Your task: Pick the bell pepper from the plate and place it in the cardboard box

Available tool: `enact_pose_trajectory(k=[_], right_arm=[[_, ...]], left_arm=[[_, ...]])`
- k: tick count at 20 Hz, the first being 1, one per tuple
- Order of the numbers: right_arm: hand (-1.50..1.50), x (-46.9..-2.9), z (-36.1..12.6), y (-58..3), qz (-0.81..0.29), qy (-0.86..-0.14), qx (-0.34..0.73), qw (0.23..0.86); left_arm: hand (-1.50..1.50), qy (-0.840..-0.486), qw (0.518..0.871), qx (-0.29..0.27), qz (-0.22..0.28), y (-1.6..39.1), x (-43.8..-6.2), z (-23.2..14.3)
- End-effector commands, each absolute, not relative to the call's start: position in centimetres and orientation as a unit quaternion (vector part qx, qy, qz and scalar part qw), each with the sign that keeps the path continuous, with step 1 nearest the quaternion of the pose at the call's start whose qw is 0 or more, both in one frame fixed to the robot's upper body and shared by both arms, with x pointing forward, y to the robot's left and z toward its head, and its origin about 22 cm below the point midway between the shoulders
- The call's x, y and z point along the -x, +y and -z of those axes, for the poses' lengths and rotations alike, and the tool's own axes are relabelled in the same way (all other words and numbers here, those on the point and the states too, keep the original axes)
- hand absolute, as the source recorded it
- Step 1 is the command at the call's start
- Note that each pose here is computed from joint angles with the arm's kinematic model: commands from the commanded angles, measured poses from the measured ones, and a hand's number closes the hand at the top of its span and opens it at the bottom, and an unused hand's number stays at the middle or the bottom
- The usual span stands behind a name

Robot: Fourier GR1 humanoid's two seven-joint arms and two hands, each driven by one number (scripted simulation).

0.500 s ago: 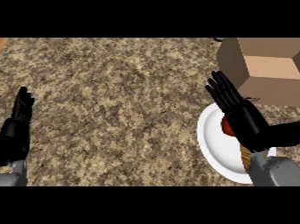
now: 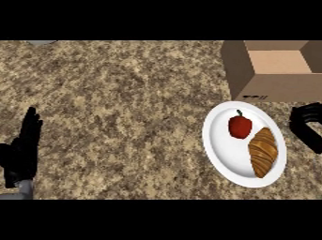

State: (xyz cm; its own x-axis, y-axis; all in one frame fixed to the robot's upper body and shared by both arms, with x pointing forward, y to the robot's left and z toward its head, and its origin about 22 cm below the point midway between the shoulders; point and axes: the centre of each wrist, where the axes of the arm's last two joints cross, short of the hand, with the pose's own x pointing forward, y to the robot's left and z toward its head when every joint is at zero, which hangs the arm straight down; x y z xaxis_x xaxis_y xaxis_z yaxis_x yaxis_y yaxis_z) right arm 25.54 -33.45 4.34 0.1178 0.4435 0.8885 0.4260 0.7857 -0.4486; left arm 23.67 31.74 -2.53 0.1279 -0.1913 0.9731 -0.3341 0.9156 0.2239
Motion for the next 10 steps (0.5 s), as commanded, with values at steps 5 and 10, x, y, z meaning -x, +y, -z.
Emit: enact_pose_trajectory(k=[5,10], right_arm=[[-1.50,-20.0,-0.3,-35.4,0.036,-0.563,0.592,0.575],[-1.50,-17.4,-0.6,-34.3,0.001,-0.471,0.597,0.650]], left_arm=[[0.00,-0.630,0.754,-0.175,-0.056,30.3,-23.3,3.9],[0.00,-0.632,0.756,-0.165,-0.039,30.3,-23.9,3.0]])
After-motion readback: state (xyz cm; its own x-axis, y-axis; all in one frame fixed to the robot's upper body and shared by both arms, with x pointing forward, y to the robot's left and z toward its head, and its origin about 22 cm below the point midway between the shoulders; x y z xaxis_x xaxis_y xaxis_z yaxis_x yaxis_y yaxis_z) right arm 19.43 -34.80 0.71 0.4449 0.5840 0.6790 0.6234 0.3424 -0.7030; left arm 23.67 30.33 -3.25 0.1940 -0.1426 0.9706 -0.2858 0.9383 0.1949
